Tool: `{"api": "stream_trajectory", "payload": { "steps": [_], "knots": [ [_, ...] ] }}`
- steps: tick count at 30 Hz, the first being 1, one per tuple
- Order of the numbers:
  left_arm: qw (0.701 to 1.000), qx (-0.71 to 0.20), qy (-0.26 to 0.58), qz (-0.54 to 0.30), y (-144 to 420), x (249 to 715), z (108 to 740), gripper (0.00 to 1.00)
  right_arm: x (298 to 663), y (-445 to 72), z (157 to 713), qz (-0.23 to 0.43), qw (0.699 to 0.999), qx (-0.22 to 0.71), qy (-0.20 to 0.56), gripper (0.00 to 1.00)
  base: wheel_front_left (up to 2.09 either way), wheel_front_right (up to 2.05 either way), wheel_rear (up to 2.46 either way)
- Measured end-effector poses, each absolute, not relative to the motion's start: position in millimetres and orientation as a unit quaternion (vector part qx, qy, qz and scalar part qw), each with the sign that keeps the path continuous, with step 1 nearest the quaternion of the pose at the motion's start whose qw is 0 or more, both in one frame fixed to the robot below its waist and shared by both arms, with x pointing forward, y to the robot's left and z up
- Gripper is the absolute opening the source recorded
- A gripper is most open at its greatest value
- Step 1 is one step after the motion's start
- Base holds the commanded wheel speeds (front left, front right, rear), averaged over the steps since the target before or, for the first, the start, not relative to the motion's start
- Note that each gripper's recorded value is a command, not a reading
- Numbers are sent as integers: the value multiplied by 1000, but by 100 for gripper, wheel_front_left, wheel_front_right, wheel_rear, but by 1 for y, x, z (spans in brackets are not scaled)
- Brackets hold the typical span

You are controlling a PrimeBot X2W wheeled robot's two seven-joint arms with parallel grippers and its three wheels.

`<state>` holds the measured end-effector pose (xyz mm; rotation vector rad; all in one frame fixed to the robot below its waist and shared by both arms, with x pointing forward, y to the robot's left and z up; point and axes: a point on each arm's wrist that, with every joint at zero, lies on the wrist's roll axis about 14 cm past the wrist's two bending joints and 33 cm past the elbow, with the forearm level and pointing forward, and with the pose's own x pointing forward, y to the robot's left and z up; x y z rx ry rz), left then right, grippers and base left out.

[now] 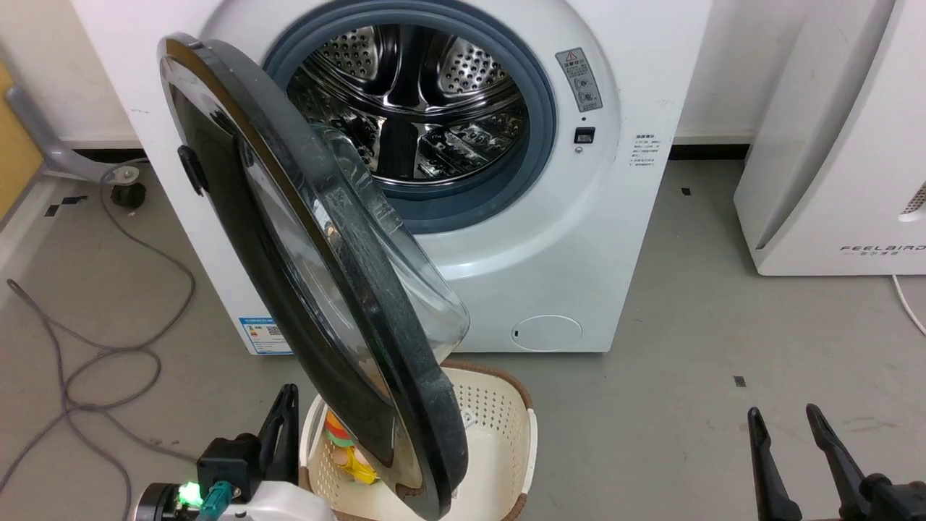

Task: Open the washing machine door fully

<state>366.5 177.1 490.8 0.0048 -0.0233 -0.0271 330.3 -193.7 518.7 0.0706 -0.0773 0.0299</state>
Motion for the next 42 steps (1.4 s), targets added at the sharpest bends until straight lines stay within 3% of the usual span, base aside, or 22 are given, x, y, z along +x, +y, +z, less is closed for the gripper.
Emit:
{"api": "stream_trajectory", "payload": {
  "steps": [12,22,36,42],
  "knots": [
    [999,-5,-49,-7,180,372,519,0,330,-192,521,16,998,44,-42,100,0,0,0],
    [981,-3,-194,-1,183,379,624,0,332,-188,519,23,998,46,-40,100,0,0,0],
    [906,-13,-415,-76,137,323,766,0,332,-187,517,24,998,46,-37,100,0,0,0],
    [890,-44,-421,-171,90,302,775,0,332,-189,515,20,998,46,-35,100,0,0,0]
  ]
}}
